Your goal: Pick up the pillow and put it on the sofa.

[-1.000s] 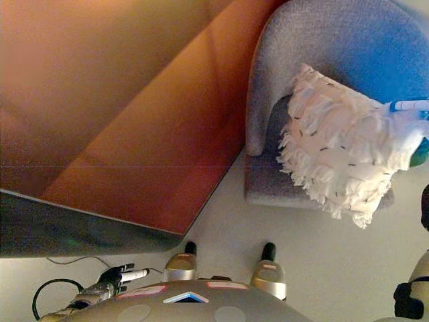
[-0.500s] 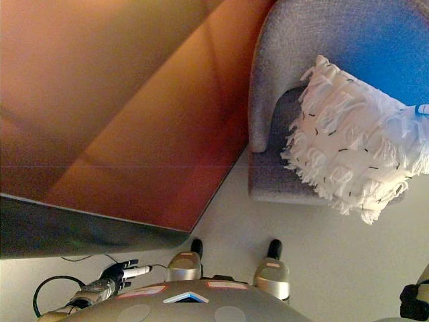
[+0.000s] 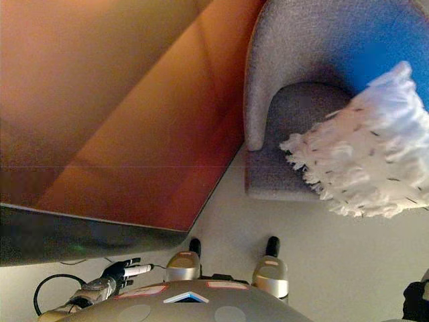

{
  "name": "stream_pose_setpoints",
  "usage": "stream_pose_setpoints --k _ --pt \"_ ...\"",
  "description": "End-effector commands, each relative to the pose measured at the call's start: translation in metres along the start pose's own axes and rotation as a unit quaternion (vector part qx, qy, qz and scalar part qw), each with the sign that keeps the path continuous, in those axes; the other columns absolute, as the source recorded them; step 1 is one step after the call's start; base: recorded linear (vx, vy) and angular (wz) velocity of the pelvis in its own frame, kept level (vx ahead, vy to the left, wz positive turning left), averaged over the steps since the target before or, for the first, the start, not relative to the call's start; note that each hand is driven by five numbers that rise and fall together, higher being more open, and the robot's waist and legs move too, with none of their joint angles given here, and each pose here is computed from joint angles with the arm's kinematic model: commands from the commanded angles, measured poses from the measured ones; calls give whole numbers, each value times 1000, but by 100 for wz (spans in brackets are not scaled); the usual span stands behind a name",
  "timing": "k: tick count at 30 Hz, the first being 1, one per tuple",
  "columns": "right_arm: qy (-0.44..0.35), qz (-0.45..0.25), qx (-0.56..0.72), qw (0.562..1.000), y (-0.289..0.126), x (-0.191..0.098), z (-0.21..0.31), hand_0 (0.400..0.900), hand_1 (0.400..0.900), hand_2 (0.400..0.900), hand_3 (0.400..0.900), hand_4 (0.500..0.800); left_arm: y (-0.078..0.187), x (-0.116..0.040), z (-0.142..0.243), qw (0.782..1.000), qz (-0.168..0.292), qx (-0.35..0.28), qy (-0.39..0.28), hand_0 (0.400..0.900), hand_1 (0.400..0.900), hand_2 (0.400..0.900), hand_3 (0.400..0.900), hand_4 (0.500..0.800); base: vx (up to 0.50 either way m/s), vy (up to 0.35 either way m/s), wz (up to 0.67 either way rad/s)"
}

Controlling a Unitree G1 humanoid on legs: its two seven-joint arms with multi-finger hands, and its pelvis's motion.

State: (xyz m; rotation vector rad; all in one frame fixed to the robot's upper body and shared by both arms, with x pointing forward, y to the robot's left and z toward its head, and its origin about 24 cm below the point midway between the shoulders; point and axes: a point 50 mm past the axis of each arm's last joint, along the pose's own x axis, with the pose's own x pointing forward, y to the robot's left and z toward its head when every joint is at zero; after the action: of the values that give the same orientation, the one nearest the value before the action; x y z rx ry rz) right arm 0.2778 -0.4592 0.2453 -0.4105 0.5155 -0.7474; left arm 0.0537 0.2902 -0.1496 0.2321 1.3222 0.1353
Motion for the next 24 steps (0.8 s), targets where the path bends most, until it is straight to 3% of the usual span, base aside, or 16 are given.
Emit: stream_pose_setpoints --k 1,8,11,16,21,24 --pt "-89 -104 -38 990 -52 -26 47 900 900 900 900 800 48 -11 -15 997 54 47 26 900 900 900 900 800 58 -34 -7" --pt "-83 -127 -18 988 -71 -32 42 900 900 900 900 800 51 -13 -20 997 52 51 27 900 900 900 900 800 34 -14 -5" --pt "-53 -99 -9 994 -67 -27 28 900 900 900 900 800 50 -13 -21 997 48 47 24 900 900 900 900 800 -1 31 -2" --pt "79 -7 57 995 -48 -6 -54 900 900 900 900 800 46 -12 -21 998 47 44 20 900 900 900 900 800 -35 40 -2" --pt "161 13 126 979 -20 3 -164 900 900 900 900 800 49 -12 -20 998 40 37 18 900 900 900 900 800 -63 6 -4" --pt "192 28 135 972 1 1 -201 900 900 900 900 800 48 -9 -3 998 42 39 13 900 900 900 900 800 -50 20 -6"
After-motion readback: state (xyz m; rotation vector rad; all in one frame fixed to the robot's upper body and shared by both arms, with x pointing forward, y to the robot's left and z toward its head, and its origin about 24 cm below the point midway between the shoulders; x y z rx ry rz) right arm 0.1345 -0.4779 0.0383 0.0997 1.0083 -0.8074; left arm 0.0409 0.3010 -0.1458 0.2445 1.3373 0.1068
